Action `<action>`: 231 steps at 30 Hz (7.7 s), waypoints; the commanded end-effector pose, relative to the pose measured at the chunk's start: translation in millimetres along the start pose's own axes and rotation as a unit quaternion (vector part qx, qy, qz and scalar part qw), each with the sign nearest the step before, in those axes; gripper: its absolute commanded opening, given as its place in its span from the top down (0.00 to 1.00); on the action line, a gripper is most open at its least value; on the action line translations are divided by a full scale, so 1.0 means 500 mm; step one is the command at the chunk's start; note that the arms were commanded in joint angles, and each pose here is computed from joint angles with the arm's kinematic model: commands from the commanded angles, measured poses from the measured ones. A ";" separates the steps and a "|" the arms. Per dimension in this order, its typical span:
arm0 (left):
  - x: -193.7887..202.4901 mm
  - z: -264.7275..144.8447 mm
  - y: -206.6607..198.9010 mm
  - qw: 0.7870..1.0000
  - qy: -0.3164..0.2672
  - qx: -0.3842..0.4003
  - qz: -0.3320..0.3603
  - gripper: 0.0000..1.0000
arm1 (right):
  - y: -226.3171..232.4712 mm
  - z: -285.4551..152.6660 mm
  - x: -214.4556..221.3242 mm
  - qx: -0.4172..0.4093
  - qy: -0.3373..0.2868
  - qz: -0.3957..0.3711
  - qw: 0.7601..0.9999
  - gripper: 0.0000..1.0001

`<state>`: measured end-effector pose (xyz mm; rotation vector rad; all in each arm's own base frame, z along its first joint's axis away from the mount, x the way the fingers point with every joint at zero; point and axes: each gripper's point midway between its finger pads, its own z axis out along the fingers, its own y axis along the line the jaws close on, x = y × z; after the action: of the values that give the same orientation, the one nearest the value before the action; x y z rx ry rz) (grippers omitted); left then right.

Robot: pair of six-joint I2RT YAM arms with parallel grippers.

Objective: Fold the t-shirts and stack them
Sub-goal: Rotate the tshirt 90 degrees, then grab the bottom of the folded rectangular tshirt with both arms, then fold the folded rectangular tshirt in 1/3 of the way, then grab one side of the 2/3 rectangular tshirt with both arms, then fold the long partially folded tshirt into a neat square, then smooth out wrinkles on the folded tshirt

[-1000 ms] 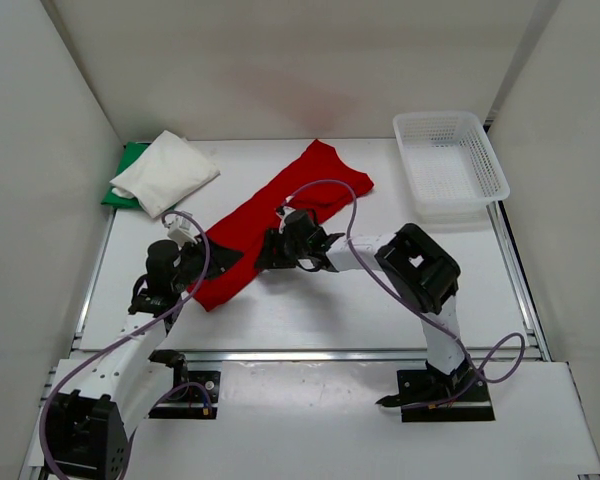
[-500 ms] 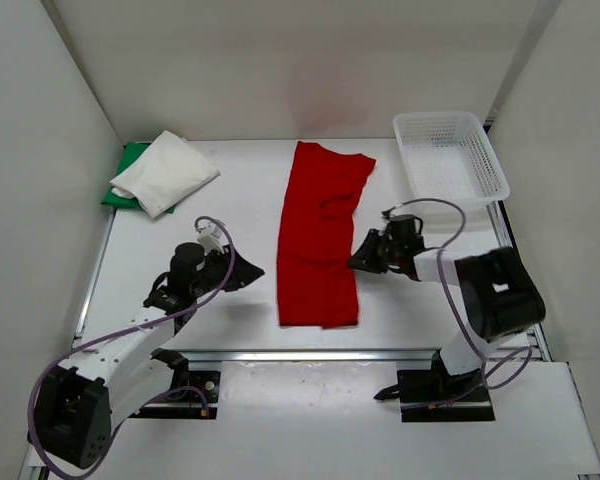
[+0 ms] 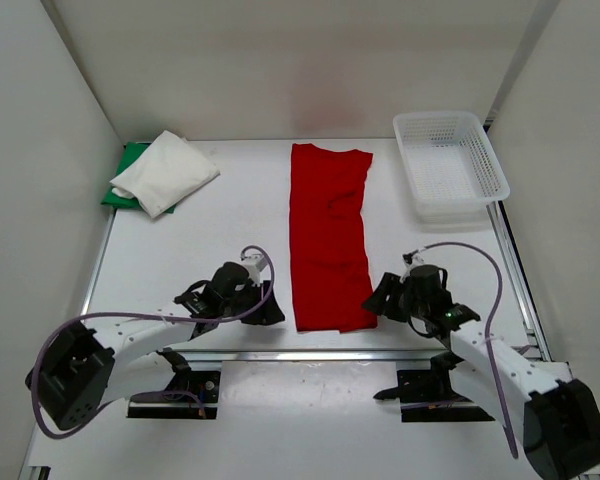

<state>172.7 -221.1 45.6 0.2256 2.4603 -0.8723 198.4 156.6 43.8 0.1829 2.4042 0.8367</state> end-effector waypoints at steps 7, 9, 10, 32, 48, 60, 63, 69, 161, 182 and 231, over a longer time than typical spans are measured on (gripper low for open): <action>0.008 0.048 -0.064 0.999 0.002 0.041 -0.008 0.35 | -0.080 -0.034 0.067 0.049 -0.002 0.069 0.996 0.57; 0.008 0.064 -0.076 0.999 0.007 0.043 -0.009 0.34 | -0.072 -0.030 0.087 0.037 0.018 0.070 0.997 0.58; 0.024 0.074 -0.081 0.999 0.023 0.044 -0.008 0.34 | -0.068 -0.030 0.088 0.034 0.021 0.069 0.997 0.60; 0.185 -0.029 -0.025 0.991 0.121 0.029 -0.051 1.00 | 0.063 -0.093 0.224 -0.028 0.108 0.037 0.993 1.00; -0.367 0.007 -0.086 0.991 -0.111 0.045 -0.054 0.99 | 0.148 0.001 -0.285 -0.056 -0.033 -0.062 0.996 1.00; -0.493 0.196 0.064 0.991 -0.079 -0.027 -0.107 0.97 | 0.049 0.182 -0.428 0.005 -0.012 -0.032 0.999 1.00; -0.513 0.222 0.075 0.989 -0.081 -0.010 -0.123 0.94 | 0.023 0.214 -0.424 0.021 0.005 -0.023 1.000 1.00; -0.552 0.197 0.060 0.983 -0.117 0.029 -0.139 0.72 | 0.034 0.213 -0.468 0.006 -0.019 -0.015 1.000 0.77; 0.005 -0.001 0.064 0.997 -0.021 -0.057 -0.054 1.00 | 0.049 0.034 0.131 -0.030 0.096 -0.028 0.995 1.00; -0.527 0.057 -0.030 0.983 -0.167 -0.021 -0.079 1.00 | 0.165 0.050 -0.376 -0.040 -0.068 -0.082 0.994 1.00; -0.382 0.082 -0.043 0.974 -0.187 0.057 -0.111 0.73 | 0.129 0.139 -0.241 -0.087 -0.007 -0.059 0.994 1.00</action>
<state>325.6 -242.6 83.9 -0.2157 2.2366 -1.0074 303.5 190.5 59.7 0.0723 2.4160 0.9583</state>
